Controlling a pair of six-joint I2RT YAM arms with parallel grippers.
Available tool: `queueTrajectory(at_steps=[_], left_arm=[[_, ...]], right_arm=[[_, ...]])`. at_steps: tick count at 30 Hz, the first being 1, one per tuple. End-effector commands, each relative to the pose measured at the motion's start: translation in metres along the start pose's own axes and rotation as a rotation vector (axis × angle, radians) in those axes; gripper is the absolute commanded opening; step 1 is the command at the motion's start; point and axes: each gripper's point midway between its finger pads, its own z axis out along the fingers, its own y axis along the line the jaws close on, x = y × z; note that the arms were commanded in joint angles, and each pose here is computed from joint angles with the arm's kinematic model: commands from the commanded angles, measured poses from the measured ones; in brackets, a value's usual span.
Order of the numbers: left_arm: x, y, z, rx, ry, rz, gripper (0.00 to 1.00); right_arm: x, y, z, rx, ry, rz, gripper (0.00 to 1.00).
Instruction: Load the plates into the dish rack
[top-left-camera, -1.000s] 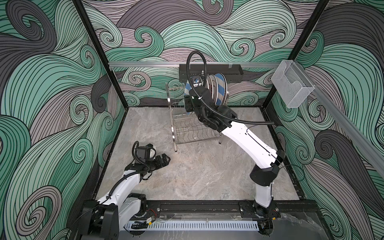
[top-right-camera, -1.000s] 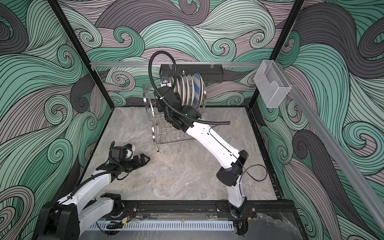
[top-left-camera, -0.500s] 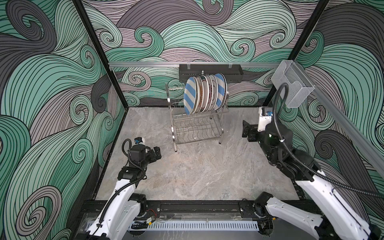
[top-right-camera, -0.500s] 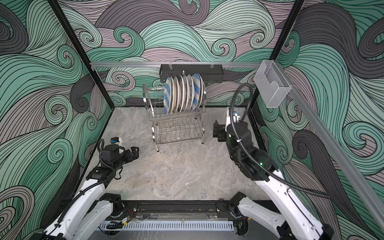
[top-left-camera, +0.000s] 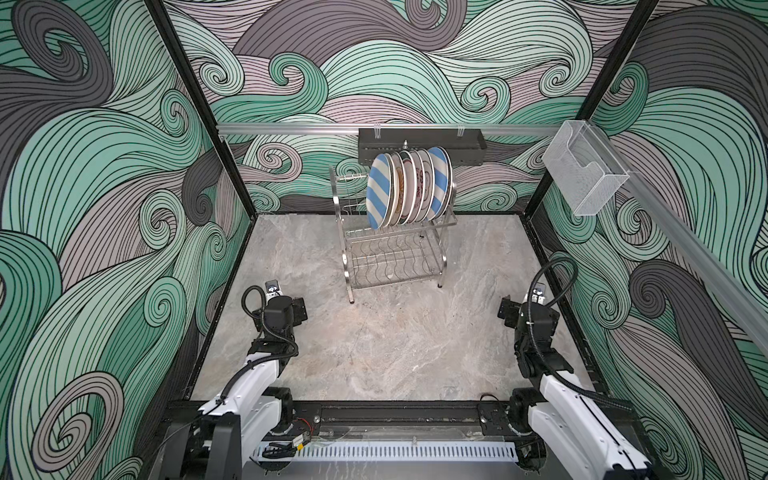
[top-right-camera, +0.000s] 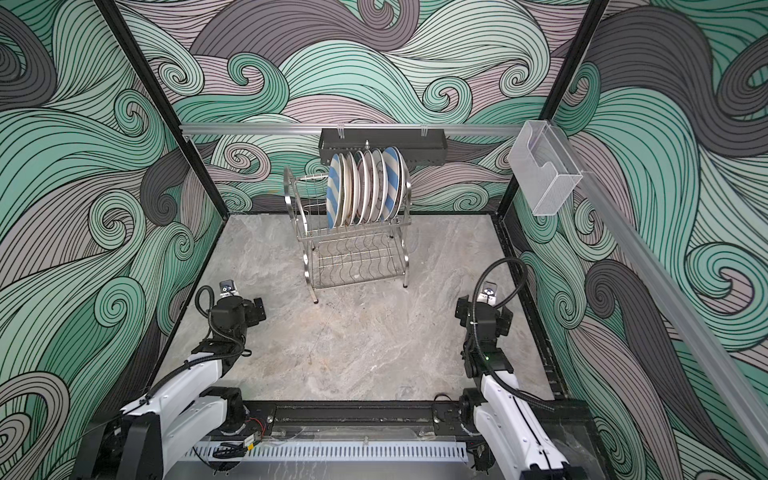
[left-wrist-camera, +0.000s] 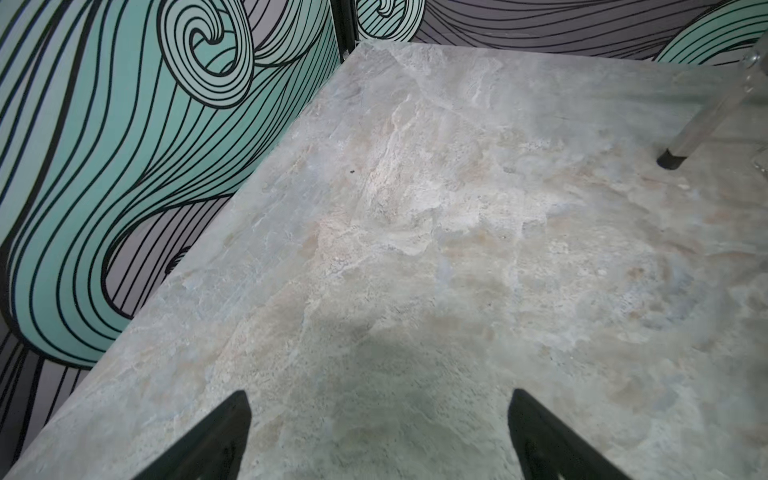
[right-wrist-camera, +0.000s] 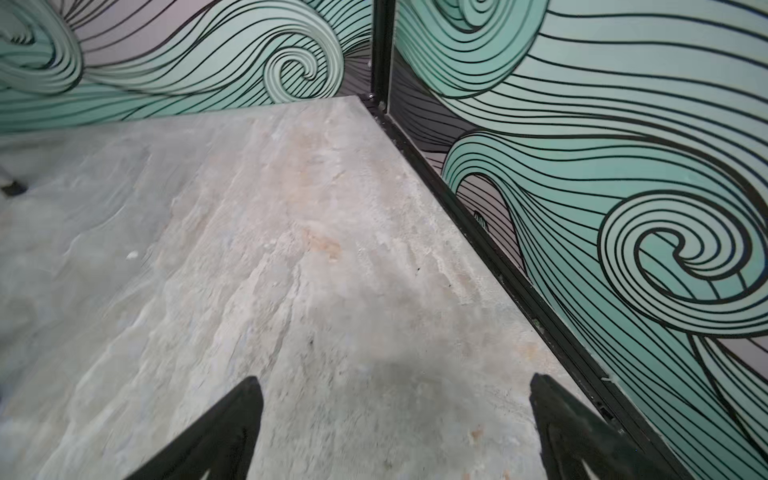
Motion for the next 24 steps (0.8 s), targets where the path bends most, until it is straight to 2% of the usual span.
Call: queueTrajectory(at_steps=[1, 6, 7, 9, 11, 13, 15, 16, 18, 19, 22, 24], left_arm=[[-0.049, -0.014, 0.01, 0.067, -0.171, -0.012, 0.99], [-0.053, -0.033, 0.029, 0.185, -0.151, -0.017, 0.99], [-0.052, -0.035, 0.034, 0.202, -0.163, -0.034, 0.99], [-0.036, -0.04, 0.055, 0.216, -0.125, -0.036, 0.99], [-0.037, -0.058, 0.075, 0.288, -0.122, 0.022, 0.98], [-0.03, -0.06, 0.073, 0.298, 0.006, 0.032, 0.99], [-0.035, -0.062, 0.074, 0.31, -0.057, 0.047, 0.99], [-0.034, -0.063, 0.074, 0.312, -0.078, 0.045, 0.99], [-0.033, -0.063, 0.074, 0.312, -0.049, 0.05, 0.99], [-0.031, -0.061, 0.074, 0.3, 0.005, 0.033, 0.98], [-0.033, -0.063, 0.074, 0.312, -0.049, 0.049, 0.99], [-0.031, -0.061, 0.074, 0.301, 0.001, 0.034, 0.99]], right_arm=[[-0.038, 0.013, 0.015, -0.083, -0.172, 0.16, 1.0], [-0.019, 0.039, 0.051, -0.17, -0.164, 0.157, 1.0], [-0.022, 0.049, 0.056, -0.205, -0.189, 0.13, 1.0], [-0.014, 0.069, 0.054, -0.277, -0.131, 0.046, 1.0], [-0.01, 0.08, 0.062, -0.277, -0.108, 0.001, 1.0], [-0.011, 0.095, 0.074, -0.291, -0.097, -0.049, 0.99], [-0.006, 0.11, 0.073, -0.339, -0.011, -0.119, 1.0], [-0.009, 0.112, 0.073, -0.35, -0.041, -0.112, 0.99], [-0.008, 0.112, 0.074, -0.351, -0.05, -0.113, 1.0], [-0.006, 0.112, 0.074, -0.351, -0.023, -0.119, 1.0], [-0.007, 0.112, 0.074, -0.351, -0.036, -0.114, 1.0], [-0.006, 0.112, 0.073, -0.351, -0.026, -0.118, 1.0]])
